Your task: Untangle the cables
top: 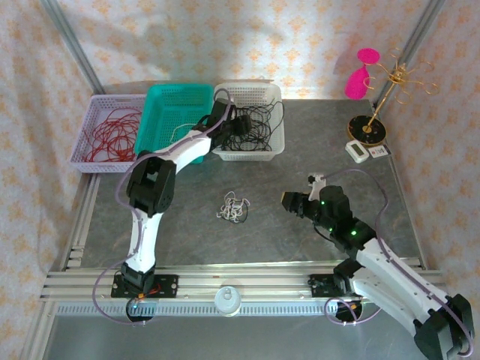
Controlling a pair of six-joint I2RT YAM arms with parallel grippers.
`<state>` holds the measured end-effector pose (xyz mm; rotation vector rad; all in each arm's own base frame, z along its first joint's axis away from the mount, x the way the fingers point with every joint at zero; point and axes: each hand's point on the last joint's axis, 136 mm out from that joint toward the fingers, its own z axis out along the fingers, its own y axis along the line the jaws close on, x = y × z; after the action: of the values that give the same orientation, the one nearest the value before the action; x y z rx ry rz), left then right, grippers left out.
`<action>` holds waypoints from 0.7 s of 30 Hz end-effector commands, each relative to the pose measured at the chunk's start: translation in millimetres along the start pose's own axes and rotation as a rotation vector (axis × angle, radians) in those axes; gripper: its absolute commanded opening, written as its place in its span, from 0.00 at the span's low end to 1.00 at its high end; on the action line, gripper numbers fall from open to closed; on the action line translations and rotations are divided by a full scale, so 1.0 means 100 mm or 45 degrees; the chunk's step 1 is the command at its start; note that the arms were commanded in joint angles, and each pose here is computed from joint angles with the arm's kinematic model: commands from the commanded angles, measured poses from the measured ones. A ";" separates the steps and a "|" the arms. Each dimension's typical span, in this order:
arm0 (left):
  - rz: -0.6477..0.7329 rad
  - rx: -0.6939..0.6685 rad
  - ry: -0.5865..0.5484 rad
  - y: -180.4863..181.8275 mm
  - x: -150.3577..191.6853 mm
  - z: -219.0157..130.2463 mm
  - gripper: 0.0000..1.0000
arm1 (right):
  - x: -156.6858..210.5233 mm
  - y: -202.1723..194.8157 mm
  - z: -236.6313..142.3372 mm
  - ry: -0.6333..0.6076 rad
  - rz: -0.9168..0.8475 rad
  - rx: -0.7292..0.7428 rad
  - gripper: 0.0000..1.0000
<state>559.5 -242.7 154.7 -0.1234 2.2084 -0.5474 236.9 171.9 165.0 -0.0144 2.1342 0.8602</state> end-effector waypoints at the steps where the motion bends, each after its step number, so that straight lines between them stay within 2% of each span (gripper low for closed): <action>1: 0.080 0.016 -0.172 -0.30 -0.48 -0.72 0.69 | -0.10 0.17 0.05 -0.045 -0.046 -0.076 0.48; 4: 0.129 -0.005 -0.209 -0.36 -0.52 -1.20 0.73 | -0.01 0.29 0.18 0.031 -0.060 -0.118 0.48; 7: 0.152 -0.042 -0.209 -0.28 -0.32 -1.58 0.72 | 0.10 0.39 0.30 0.110 -0.082 -0.120 0.48; 12: 0.102 -0.027 -0.129 -0.01 0.44 -2.02 0.64 | 0.31 0.46 0.49 0.186 -0.121 -0.068 0.43; 15: 0.057 0.005 -0.047 0.15 0.91 -2.19 0.63 | 0.41 0.44 0.60 0.216 -0.141 -0.043 0.43; 21: -0.041 0.090 0.002 0.32 1.43 -2.42 0.59 | 0.54 0.28 0.92 0.277 -0.313 0.050 0.47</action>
<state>296.0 -167.6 160.7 -0.0746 2.2418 -0.5439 236.4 252.5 93.3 -0.2839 2.3737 0.7667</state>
